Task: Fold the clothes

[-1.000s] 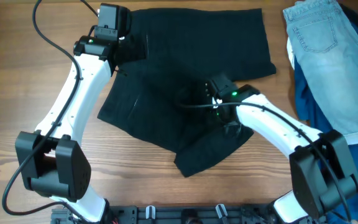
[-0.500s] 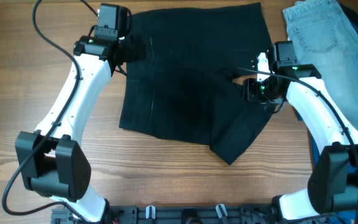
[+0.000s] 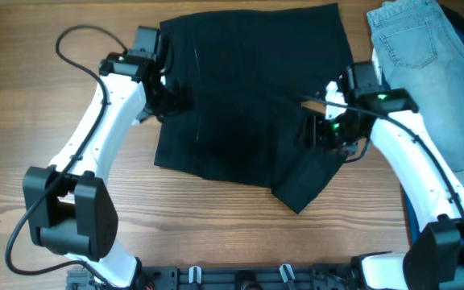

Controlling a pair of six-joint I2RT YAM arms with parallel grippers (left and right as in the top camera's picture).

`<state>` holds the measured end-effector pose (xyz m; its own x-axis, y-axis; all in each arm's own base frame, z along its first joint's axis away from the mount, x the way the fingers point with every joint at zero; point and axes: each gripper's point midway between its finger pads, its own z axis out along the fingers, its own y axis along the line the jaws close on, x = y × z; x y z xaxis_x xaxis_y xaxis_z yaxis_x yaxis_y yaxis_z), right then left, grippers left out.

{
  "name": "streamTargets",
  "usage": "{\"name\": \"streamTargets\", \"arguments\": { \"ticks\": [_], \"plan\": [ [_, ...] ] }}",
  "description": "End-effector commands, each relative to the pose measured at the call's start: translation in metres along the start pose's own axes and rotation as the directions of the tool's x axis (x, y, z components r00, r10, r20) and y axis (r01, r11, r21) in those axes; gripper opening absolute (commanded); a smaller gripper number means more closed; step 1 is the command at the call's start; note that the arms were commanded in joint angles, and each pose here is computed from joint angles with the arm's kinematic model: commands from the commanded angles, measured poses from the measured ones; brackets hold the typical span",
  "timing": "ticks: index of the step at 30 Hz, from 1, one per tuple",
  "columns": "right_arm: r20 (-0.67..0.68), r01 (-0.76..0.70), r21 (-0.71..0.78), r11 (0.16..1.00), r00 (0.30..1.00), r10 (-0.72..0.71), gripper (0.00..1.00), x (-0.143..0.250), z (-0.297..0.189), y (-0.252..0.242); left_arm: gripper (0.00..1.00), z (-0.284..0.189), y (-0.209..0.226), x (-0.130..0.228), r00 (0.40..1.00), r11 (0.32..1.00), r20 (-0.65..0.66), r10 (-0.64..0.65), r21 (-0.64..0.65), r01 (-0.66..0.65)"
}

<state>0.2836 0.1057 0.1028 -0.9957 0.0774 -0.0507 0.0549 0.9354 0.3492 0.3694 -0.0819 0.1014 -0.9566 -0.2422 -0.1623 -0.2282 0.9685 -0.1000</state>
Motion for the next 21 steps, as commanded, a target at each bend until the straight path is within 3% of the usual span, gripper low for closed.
{"name": "streamTargets", "arguments": {
  "ticks": [1,3,8,12,19,20,21],
  "plan": [
    [0.004,-0.239,0.089,0.967,0.971,0.239,0.74,0.016,0.009,-0.005,1.0,0.03,0.016,0.038,0.975,0.982,-0.121,-0.186,-0.06,0.18],
    [0.01,-0.312,0.133,0.941,0.95,0.313,0.74,0.025,0.015,-0.007,1.0,0.042,0.026,0.055,0.95,0.959,-0.151,-0.274,-0.113,0.259],
    [-0.022,-0.295,0.163,0.942,0.953,0.302,0.74,0.041,0.027,-0.003,0.94,0.056,0.039,0.081,0.885,0.896,-0.174,-0.431,-0.197,0.398],
    [-0.096,-0.209,0.206,0.956,0.968,0.232,0.73,0.072,0.05,-0.01,0.78,0.073,0.042,0.097,0.864,0.873,-0.17,-0.475,-0.214,0.438],
    [-0.126,-0.209,0.212,0.955,0.963,0.238,0.73,0.084,0.059,-0.015,0.72,0.095,0.036,0.11,0.861,0.866,-0.142,-0.489,-0.195,0.46],
    [-0.126,-0.208,0.212,0.955,0.963,0.238,0.73,0.084,0.059,-0.015,0.7,0.1,0.036,0.111,0.859,0.863,-0.129,-0.495,-0.184,0.47],
    [-0.129,-0.209,0.214,0.954,0.962,0.239,0.73,0.085,0.059,-0.015,0.62,0.105,0.036,0.11,0.86,0.863,-0.116,-0.497,-0.174,0.475]
  ]
}}
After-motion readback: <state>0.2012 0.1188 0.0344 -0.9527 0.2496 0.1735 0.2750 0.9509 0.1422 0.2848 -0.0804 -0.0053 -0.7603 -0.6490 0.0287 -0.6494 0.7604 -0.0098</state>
